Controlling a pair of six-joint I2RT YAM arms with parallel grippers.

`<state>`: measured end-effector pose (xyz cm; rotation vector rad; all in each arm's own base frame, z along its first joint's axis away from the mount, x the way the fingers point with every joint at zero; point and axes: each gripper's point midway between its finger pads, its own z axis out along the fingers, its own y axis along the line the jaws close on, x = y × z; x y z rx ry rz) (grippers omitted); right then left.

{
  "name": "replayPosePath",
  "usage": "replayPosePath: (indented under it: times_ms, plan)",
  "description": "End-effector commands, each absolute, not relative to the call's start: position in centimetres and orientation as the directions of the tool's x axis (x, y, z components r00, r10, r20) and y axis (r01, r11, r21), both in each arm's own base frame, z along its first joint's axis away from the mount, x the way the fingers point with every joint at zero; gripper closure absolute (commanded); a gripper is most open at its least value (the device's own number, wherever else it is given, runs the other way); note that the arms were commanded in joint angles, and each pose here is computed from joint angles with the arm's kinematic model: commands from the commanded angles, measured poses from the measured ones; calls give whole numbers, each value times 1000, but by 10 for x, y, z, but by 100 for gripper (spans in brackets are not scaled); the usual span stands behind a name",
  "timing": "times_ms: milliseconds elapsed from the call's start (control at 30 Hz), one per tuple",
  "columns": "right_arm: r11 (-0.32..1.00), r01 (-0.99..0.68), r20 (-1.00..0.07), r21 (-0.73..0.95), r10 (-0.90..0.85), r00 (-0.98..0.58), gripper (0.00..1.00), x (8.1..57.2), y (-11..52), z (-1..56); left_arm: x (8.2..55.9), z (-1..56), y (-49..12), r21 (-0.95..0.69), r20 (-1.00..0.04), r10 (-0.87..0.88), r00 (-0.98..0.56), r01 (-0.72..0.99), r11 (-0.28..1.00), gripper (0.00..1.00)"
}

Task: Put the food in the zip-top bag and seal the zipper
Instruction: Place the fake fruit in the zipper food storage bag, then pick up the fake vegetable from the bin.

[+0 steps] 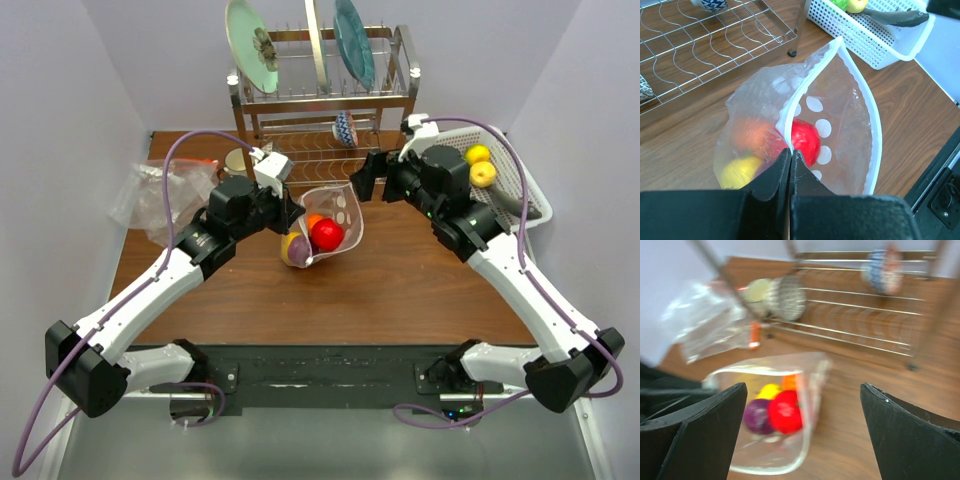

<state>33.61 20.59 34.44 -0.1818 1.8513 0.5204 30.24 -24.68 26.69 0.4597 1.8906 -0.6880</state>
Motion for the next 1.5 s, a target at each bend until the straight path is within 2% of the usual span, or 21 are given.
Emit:
replayPosePath:
  times_ms: [0, 233, 433, 633, 800, 1000, 1100, 1233, 1467]
  plan:
    - [993, -68, -952, 97, 72, -298, 1, 345, 136, 350, 304, 288, -245, -240, -940, -23, -341, 610, 756, 100]
    - [946, 302, -938, -122, -11, -347, 1, 348, 42, 343, 303, 290, -245, -240, -941, -25, -338, 613, 753, 100]
    - [914, 400, -912, -66, 107, -396, 1, 368, -6, 315, 302, 289, -245, -244, -940, -26, -341, 614, 751, 100]
    - [908, 403, -861, 113, 292, -417, 1, 411, -19, 273, 302, 287, -247, -247, -938, -25, -345, 617, 748, 100]
    - [852, 454, -801, 260, 453, -392, 2, 443, -45, 239, 303, 286, -245, -243, -938, -23, -345, 610, 754, 100]
    - [797, 490, -712, 354, 569, -411, 11, 472, -72, 194, 305, 283, -244, -238, -937, -18, -349, 601, 763, 100]
    - [794, 480, -667, 373, 589, -456, 12, 482, -74, 169, 306, 282, -244, -238, -937, -17, -350, 600, 763, 100]
    - [810, 406, -625, 422, 585, -517, 22, 498, -60, 151, 306, 280, -245, -242, -934, -17, -356, 601, 762, 100]
    - [829, 393, -569, 397, 559, -603, 25, 513, -58, 103, 307, 280, -245, -241, -934, -14, -357, 599, 763, 100]
